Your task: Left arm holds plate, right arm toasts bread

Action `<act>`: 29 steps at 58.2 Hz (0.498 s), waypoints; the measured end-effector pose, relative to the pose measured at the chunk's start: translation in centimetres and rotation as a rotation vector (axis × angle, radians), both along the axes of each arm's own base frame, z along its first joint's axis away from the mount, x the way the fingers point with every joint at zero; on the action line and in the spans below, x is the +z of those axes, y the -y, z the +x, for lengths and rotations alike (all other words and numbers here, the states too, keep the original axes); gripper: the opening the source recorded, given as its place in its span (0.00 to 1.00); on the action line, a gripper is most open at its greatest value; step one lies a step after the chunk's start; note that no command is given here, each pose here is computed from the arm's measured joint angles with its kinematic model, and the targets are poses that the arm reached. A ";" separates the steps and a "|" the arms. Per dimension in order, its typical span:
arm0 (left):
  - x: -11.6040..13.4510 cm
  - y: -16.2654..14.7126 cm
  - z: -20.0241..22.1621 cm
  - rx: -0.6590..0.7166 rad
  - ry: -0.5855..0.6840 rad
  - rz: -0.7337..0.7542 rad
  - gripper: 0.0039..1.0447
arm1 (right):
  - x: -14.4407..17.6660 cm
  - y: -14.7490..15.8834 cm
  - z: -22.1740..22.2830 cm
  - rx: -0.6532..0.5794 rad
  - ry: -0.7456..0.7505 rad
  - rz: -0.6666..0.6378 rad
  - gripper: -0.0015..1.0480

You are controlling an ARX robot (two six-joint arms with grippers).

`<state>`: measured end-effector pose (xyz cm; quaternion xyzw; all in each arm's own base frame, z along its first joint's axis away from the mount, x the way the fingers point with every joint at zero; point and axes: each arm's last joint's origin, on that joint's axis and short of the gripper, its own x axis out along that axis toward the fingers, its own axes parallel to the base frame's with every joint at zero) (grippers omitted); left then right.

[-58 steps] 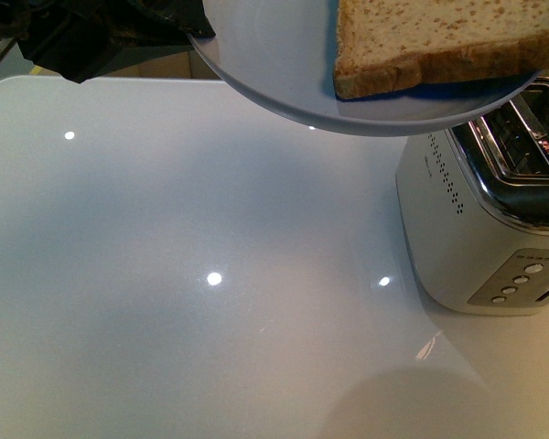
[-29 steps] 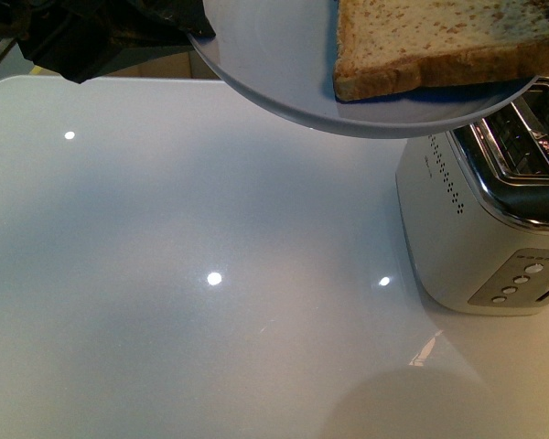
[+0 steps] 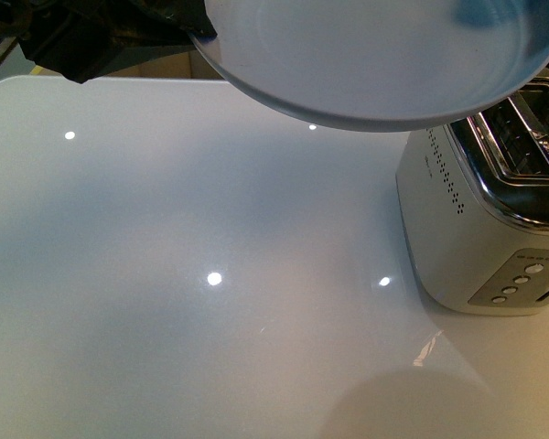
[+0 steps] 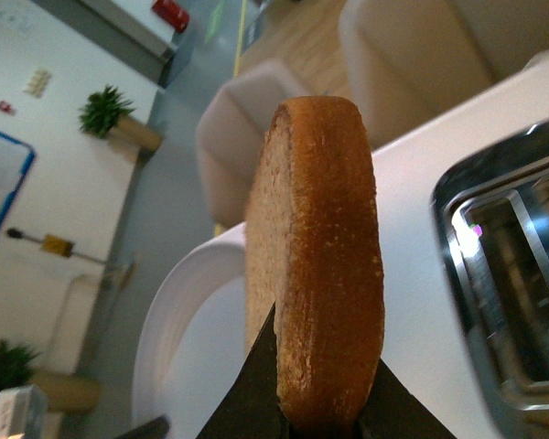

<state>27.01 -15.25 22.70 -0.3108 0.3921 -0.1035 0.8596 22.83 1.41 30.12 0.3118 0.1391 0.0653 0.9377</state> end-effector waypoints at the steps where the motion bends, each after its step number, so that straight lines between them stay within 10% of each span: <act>1: 0.0 0.0 0.0 0.000 0.000 0.000 0.03 | 0.4 0.3 0.0 -0.013 0.014 -0.032 0.04; 29: 0.0 0.0 0.0 0.000 0.000 0.000 0.03 | -2.5 1.1 2.8 0.023 -0.059 -0.550 0.04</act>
